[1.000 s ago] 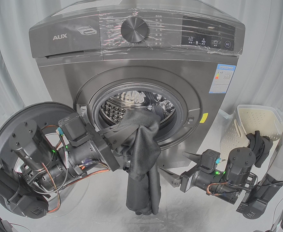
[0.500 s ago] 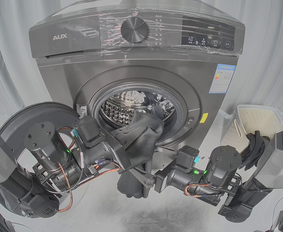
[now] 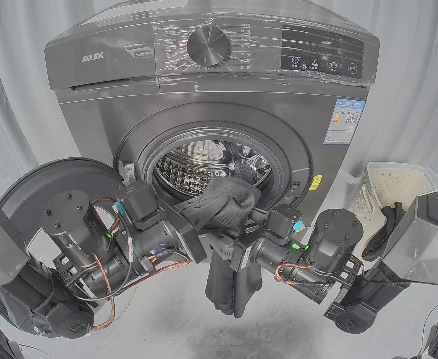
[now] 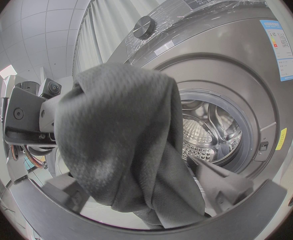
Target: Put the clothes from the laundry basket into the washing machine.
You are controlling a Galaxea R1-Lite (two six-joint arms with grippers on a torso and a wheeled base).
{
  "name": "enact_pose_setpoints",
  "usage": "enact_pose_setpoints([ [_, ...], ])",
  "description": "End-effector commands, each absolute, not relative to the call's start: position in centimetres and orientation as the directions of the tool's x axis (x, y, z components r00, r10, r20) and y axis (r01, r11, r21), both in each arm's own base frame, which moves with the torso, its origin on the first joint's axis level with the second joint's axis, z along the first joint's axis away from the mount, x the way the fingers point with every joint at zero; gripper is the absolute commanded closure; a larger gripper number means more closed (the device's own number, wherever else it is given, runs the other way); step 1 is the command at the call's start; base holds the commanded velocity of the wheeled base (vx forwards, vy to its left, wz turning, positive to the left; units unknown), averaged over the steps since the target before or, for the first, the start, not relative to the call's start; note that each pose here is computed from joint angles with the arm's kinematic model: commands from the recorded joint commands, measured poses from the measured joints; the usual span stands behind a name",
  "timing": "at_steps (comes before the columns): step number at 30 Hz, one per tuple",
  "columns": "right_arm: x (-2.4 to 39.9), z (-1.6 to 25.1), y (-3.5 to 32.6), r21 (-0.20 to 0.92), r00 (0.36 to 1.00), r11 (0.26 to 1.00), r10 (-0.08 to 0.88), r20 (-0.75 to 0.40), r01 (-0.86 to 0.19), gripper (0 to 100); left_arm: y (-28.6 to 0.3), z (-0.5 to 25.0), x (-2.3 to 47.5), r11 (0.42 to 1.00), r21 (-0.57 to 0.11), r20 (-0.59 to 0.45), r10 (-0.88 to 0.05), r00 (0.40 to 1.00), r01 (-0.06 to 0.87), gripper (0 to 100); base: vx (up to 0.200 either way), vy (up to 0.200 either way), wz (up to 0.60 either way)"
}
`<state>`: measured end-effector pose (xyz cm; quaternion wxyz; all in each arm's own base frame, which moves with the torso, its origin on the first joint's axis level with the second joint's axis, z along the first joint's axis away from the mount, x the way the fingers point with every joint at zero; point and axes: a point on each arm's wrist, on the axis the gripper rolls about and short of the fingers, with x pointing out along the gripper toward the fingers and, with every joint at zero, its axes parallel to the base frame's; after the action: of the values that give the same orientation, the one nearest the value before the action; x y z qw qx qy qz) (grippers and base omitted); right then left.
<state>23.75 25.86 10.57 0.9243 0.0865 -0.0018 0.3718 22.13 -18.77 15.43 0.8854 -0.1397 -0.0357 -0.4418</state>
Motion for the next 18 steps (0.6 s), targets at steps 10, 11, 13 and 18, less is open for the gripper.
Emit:
enact_pose_setpoints([
  [10,23.3,10.9,25.8,0.159,0.718,0.703,0.692,0.075,-0.694,100,-18.6,15.4,22.2,0.567,-0.222,0.184,-0.774,0.605,0.793,100,0.000,0.000,0.00],
  [11,23.3,11.0,25.8,0.159,0.718,0.702,0.692,0.076,-0.694,100,-18.6,15.4,22.2,0.566,-0.222,0.184,-0.775,0.604,0.794,100,0.000,0.000,0.00],
  [13,23.1,11.3,25.6,0.160,0.717,0.701,0.693,0.083,-0.695,100,-18.6,15.2,22.2,0.566,-0.226,0.178,-0.776,0.605,0.793,0,0.000,0.000,0.00],
  [18,22.6,11.7,24.7,0.161,0.721,0.705,0.688,0.079,-0.691,100,-18.6,15.7,22.4,0.561,-0.257,0.199,-0.766,0.611,0.787,0,0.000,0.000,0.00],
])
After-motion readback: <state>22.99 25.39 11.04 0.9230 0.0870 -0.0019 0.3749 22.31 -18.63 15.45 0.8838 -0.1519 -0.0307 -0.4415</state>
